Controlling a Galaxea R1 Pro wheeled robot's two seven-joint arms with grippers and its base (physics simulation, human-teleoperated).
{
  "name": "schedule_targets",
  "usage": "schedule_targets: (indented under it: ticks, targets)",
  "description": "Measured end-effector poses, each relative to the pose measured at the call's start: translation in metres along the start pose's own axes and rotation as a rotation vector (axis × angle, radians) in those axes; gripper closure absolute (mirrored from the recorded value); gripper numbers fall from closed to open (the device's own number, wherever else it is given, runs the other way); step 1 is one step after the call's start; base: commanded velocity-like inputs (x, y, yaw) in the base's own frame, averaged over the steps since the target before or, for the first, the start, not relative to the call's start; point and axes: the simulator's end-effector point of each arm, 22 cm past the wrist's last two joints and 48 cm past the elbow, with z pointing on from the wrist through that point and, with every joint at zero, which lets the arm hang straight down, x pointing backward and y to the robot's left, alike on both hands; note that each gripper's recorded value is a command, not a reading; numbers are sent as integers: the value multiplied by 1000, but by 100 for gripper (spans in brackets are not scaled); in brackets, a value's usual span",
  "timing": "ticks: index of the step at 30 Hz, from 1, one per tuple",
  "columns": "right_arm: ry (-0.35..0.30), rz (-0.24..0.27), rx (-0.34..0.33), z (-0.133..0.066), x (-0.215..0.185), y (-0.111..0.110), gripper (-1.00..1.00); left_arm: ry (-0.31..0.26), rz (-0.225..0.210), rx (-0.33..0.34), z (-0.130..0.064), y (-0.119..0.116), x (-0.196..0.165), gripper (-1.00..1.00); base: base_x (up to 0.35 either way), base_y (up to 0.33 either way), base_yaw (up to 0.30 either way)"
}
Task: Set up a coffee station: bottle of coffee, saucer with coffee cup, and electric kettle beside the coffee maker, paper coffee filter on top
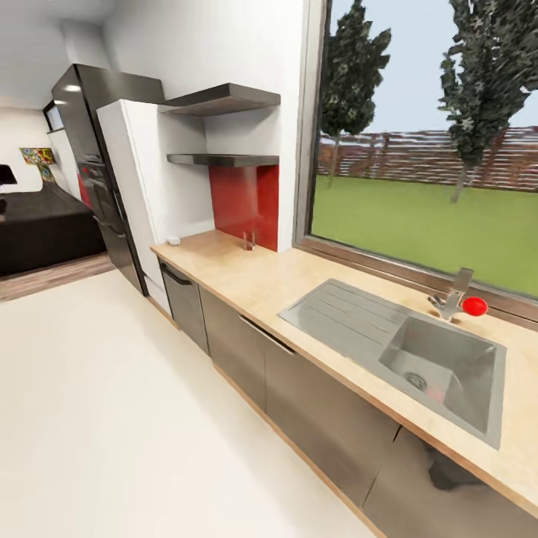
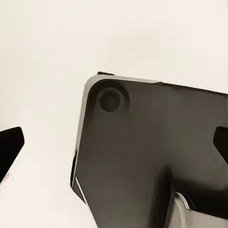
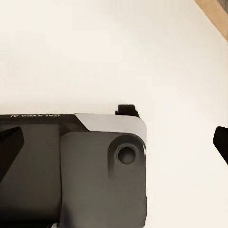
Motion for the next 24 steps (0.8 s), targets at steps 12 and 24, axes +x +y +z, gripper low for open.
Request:
schedule_targets:
  ticks: [12,24]
  targets:
    - [0,0,0,0,0,0,-100,0,0,0,0,0,0,-100,213,274,281]
    - [0,0,0,0,0,0,-100,0,0,1,0,0,0,-100,281,210,281]
